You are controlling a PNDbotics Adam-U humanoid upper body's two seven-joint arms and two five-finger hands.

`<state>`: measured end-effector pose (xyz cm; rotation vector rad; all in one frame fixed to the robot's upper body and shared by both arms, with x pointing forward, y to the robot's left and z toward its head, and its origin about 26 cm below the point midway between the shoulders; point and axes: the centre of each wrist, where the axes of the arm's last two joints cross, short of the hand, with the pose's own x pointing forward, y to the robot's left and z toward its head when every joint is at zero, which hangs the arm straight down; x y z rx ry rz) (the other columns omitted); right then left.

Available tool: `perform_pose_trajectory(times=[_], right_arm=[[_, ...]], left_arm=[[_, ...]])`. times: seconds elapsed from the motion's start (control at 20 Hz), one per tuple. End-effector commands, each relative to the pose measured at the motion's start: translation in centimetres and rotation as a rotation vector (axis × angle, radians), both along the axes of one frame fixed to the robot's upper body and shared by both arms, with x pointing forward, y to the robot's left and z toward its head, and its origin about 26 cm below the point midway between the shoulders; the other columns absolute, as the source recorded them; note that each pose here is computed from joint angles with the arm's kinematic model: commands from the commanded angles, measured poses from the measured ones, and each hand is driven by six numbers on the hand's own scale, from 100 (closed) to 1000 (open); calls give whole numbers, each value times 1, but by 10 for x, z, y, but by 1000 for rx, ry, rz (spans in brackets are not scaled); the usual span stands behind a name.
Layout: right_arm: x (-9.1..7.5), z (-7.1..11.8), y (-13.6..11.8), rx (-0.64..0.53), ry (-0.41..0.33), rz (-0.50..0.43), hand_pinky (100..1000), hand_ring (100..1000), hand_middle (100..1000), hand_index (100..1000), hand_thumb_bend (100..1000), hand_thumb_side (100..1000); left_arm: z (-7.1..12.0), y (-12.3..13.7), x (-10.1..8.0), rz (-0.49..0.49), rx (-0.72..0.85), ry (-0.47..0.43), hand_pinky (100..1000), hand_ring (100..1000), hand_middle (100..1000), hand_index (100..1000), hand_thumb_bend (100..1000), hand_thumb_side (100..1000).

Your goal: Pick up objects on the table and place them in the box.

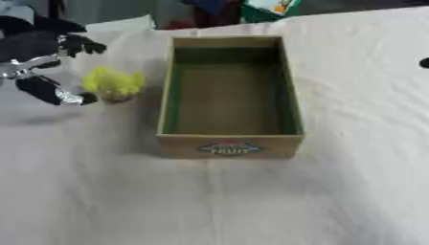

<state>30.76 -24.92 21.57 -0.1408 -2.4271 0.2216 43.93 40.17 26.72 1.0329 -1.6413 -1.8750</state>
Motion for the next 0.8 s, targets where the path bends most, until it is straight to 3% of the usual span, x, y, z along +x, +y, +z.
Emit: perform_pose_trajectory(times=[0.05, 0.6, 0.8], right_arm=[[-3, 9, -1, -18, -32, 7, 829, 599, 728, 934, 100, 751], [-3, 11, 0, -26, -37, 14, 829, 600, 728, 935, 100, 743], [-2, 16, 2, -36, -49, 26, 829, 599, 729, 935, 100, 740]], left_arm=[[19, 17, -8, -54, 101, 15, 675, 831, 839, 996, 661, 806], [15, 30, -12, -50, 37, -11, 668, 825, 830, 994, 573, 762], [14, 39, -12, 8, -5, -30, 666, 823, 828, 988, 561, 747]])
